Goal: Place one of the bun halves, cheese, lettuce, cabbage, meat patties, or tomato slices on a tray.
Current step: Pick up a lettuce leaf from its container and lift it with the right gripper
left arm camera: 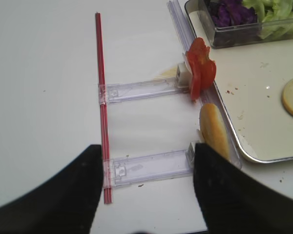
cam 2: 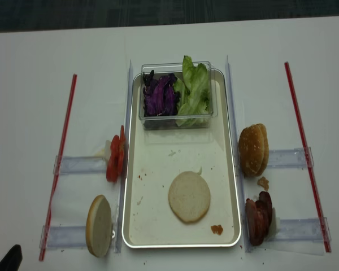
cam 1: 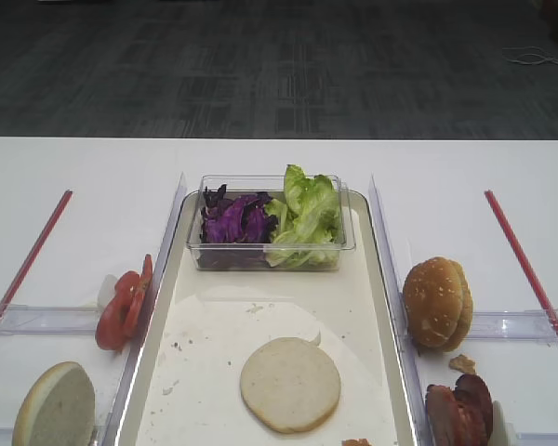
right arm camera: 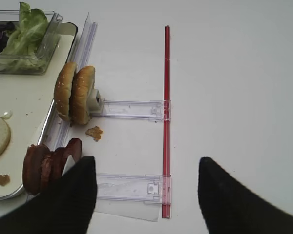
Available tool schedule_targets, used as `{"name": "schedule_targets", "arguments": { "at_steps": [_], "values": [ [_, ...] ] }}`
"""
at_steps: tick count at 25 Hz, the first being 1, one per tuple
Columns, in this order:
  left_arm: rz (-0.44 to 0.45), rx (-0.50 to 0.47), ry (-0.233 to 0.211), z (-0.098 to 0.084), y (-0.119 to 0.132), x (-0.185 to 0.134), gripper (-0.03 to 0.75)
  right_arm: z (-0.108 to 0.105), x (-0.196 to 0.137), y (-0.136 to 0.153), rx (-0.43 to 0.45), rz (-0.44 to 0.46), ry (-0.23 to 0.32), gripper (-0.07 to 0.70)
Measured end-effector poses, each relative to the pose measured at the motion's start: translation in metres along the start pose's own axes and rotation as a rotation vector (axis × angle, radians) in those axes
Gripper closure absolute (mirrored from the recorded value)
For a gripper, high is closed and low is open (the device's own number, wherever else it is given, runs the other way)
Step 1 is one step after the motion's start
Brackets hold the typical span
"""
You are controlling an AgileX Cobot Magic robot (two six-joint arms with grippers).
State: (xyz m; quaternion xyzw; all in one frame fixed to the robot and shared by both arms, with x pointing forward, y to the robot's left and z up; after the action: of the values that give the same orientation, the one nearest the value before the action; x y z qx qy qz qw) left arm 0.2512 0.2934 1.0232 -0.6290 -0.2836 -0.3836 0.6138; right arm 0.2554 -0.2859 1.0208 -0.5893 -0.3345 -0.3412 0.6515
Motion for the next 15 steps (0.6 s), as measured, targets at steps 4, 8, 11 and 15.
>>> {"name": "schedule_targets", "arguments": {
  "at_steps": [4,8,11,15],
  "values": [
    [0.000,0.000,0.000,0.0000,0.0000,0.0000,0.324,0.0000,0.0000,0.0000,0.000,0.000,0.000,0.162],
    [0.000,0.000,0.000,0.0000,0.0000,0.0000,0.324,0.0000,0.0000,0.0000,0.000,0.000,0.000,0.162],
    [0.000,0.000,0.000,0.0000,0.0000,0.0000,0.324,0.0000,0.0000,0.0000,0.000,0.000,0.000,0.162],
    [0.000,0.000,0.000,0.0000,0.0000,0.0000,0.324,0.0000,0.0000,0.0000,0.000,0.000,-0.002,0.162]
  ]
}}
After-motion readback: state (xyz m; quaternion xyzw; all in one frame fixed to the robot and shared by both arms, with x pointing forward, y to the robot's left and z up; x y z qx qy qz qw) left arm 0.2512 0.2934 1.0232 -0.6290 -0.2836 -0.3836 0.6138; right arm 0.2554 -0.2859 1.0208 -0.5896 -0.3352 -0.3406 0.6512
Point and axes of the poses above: a point on each arm's last joint axis where the gripper is mounted, y pointing out along that axis toward the gripper, z along the wrist's bending axis when the last joint is at zero, x = y × z, the point moved 3 cm from there along y, pointing out along that axis toward the gripper, and after that the axes turned 4 degrees about y, right-handed, at the moved point
